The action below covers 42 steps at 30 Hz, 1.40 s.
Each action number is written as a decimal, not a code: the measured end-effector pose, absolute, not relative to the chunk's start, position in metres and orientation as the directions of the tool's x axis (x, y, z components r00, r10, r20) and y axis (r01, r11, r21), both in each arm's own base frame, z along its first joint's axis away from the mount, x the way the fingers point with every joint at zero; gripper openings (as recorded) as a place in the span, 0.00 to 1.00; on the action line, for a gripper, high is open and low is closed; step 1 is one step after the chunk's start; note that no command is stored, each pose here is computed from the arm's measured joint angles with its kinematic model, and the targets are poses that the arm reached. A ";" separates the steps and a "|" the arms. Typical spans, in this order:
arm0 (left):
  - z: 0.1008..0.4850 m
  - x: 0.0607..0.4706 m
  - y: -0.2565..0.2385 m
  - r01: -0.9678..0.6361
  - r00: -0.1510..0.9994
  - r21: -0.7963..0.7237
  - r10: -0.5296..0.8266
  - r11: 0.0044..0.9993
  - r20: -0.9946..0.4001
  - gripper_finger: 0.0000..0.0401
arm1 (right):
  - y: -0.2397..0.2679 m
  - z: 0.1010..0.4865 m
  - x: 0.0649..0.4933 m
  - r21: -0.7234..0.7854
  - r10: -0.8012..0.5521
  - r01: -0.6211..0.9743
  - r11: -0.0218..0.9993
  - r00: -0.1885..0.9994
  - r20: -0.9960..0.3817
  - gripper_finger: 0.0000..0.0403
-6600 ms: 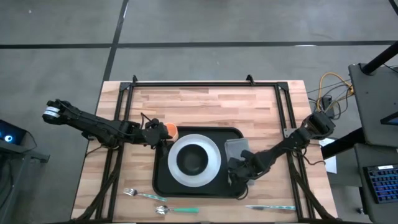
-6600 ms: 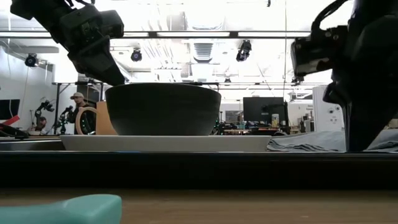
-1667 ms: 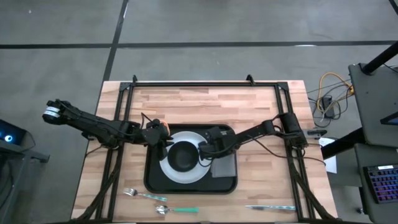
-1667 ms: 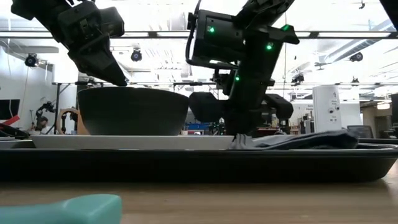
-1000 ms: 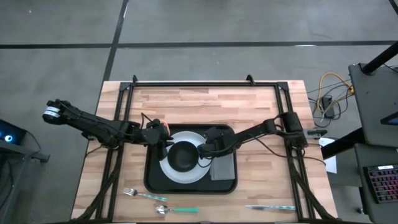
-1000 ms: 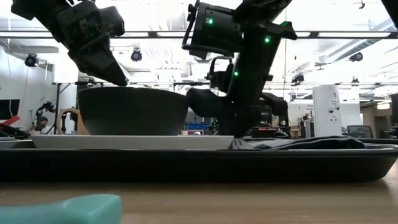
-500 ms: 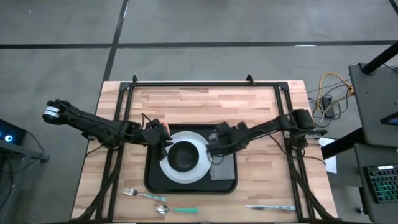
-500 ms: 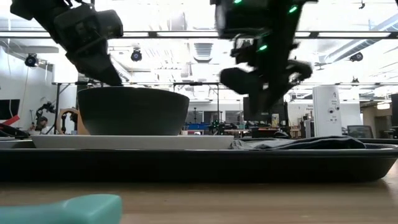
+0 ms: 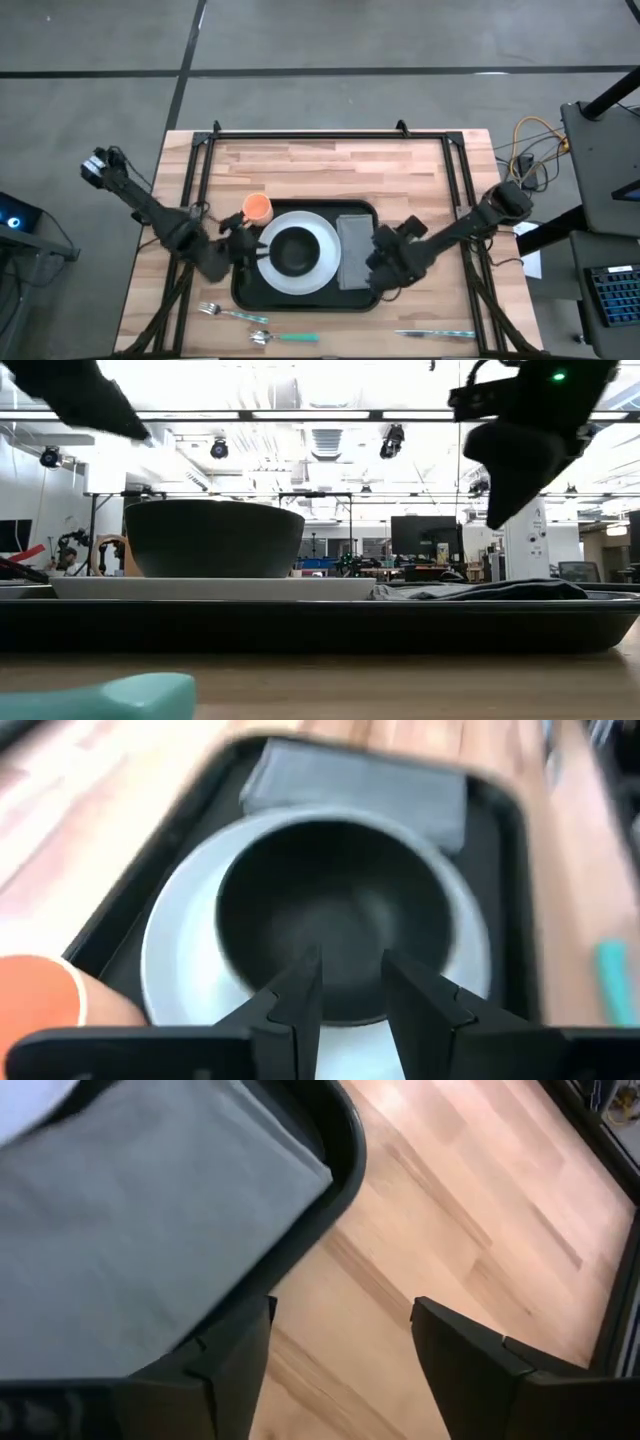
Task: Set up tray
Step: Put the green fork on the gray table napkin on the black serving tray
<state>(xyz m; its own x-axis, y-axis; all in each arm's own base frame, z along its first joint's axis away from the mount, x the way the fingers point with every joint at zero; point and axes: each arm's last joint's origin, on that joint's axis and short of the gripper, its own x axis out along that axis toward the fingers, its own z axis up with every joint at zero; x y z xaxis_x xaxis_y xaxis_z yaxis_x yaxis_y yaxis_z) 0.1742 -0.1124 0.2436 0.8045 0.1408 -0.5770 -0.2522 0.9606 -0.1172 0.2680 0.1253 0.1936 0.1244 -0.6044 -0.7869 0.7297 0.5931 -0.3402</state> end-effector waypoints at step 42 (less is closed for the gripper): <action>0.234 0.182 -0.284 0.090 0.009 0.049 0.049 0.995 -0.999 0.30 | 0.199 0.180 0.197 -0.470 -0.568 0.347 0.812 0.280 -0.774 0.66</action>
